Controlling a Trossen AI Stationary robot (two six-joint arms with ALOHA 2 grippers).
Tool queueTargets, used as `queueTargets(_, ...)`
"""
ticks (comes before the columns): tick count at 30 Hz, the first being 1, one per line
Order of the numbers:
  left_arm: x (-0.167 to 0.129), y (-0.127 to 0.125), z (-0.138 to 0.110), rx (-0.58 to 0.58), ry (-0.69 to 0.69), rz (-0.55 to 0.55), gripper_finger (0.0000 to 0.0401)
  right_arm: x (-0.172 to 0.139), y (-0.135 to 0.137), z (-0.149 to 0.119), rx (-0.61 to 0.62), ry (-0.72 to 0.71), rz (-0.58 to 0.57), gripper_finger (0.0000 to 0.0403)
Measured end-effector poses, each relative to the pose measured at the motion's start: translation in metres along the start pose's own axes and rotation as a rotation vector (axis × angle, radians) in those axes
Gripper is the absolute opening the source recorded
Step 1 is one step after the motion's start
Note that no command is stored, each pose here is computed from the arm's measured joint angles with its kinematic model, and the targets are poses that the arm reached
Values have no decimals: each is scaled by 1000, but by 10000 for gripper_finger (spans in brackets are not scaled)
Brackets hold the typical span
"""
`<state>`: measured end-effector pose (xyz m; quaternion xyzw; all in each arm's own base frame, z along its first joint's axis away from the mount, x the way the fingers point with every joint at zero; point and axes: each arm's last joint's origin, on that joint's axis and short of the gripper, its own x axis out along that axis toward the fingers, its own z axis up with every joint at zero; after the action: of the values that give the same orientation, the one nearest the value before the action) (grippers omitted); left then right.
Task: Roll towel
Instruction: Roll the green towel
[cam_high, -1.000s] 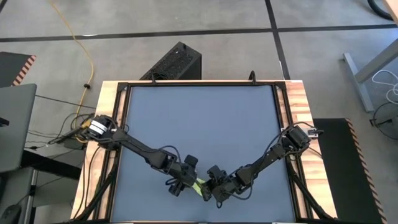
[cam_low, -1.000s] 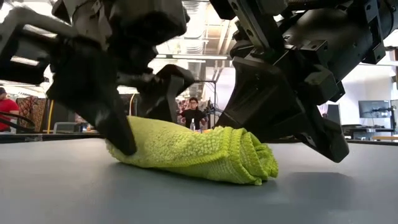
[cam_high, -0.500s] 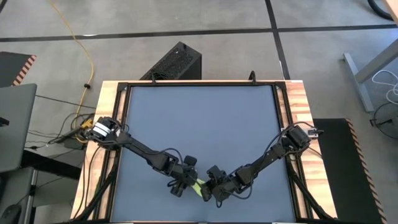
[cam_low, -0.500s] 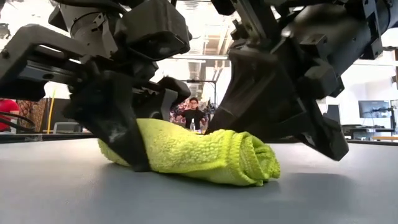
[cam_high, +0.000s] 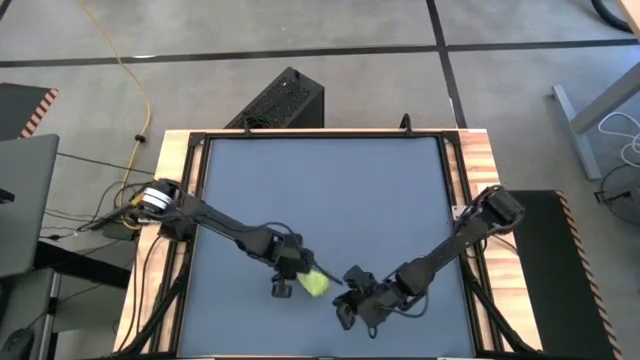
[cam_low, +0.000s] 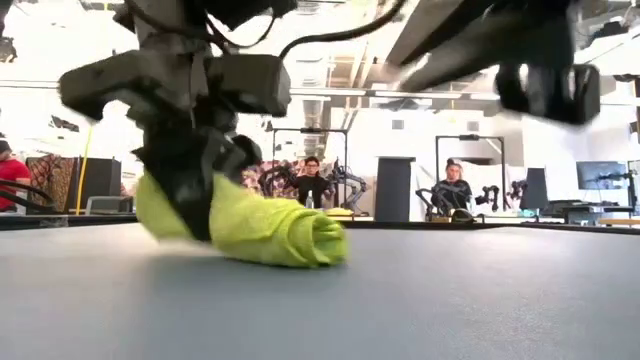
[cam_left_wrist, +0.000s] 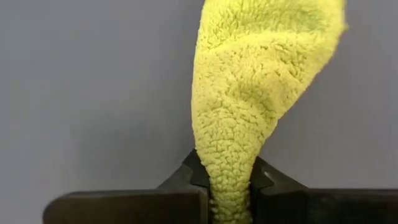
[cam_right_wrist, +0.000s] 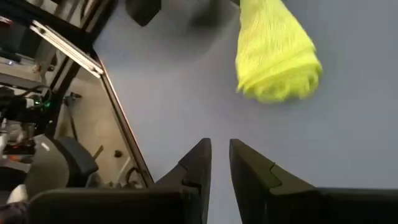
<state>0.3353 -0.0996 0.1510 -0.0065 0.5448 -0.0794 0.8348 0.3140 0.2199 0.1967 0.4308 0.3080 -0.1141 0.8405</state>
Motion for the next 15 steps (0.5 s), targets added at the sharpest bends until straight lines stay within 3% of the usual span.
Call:
queueTargets(2,-19,5,0,-70,-12,48,12,-18,4,3,-42,-37,-9,86)
queueTargets(8,-79,20,-20,-372,-48,328,11,-72,4,25,-157,-148,-45,87)
queueTargets(15,-114,33,-86,-788,-77,484,11,-101,-24,53,-235,-202,-78,87)
